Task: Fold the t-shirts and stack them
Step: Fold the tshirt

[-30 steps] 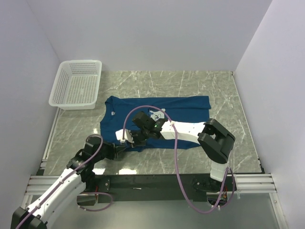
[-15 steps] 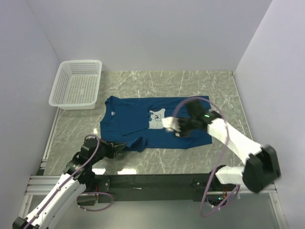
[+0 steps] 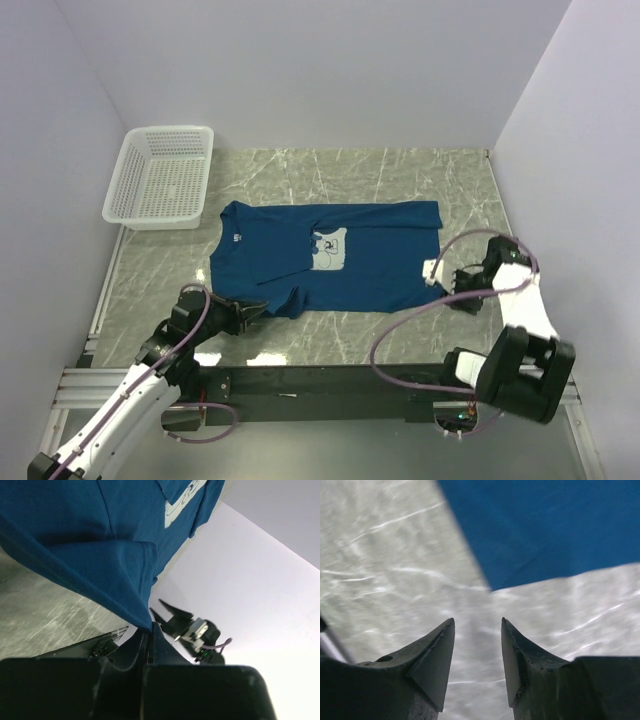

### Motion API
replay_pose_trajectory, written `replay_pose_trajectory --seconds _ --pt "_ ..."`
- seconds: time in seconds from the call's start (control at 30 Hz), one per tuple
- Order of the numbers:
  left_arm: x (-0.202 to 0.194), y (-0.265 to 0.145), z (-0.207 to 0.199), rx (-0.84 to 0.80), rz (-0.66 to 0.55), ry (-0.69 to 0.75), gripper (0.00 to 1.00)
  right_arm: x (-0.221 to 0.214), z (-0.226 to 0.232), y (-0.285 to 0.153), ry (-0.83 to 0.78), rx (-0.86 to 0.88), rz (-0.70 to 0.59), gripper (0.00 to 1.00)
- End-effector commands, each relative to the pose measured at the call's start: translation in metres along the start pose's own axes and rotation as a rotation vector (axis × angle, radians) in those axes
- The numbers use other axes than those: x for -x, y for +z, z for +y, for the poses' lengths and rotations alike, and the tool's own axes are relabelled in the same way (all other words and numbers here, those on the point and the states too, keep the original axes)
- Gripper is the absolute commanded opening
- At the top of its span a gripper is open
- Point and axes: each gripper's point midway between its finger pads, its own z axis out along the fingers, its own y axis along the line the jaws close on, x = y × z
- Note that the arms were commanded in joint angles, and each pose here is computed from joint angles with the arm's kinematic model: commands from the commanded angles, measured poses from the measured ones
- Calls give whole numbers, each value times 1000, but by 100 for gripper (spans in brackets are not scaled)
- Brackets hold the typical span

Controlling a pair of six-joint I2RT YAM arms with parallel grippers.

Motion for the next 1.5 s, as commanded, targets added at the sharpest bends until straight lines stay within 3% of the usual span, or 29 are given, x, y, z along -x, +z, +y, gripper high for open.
replay_pose_trajectory --seconds 0.0,0.27,1.2,1.37,1.47 --pt "-6 -3 -14 -42 24 3 0 25 -22 -8 -42 38 -137 50" --pt "-5 -2 -10 -41 25 -2 0 53 -39 17 3 163 -253 52" --pt "-5 -4 -8 -44 25 -16 0 29 -51 60 -16 218 -85 52" --pt "-5 -4 -7 -41 26 -17 0 27 -49 58 -17 220 -68 40" --pt "-5 -5 -8 -41 26 -17 0 31 -49 53 -19 196 -78 24"
